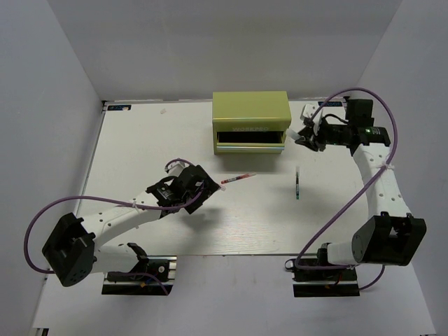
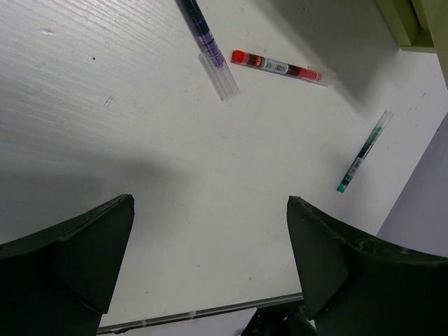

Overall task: Sort the stationery into containers
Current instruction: Place the pen in the drawer.

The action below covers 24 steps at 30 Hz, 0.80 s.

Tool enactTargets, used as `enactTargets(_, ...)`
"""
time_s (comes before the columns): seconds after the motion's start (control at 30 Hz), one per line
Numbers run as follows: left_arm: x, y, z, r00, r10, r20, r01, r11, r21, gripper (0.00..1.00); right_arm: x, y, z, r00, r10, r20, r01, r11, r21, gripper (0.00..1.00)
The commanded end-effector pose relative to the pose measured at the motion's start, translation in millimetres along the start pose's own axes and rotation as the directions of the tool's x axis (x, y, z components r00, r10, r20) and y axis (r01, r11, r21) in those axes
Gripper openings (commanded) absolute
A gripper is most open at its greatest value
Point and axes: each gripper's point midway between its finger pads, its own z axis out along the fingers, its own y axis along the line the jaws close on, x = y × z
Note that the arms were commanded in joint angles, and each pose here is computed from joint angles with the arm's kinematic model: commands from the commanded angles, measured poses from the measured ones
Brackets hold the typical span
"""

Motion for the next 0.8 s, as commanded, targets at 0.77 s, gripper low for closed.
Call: enactTargets(0.77, 5.0, 12.6, -5.9, 0.997, -0.079, -0.024, 0.079, 0.997, -0.007, 1.00, -79.5, -7.6, 149.2, 0.925, -0.325, 0.199, 0.352, 0.928, -0.120, 0.36)
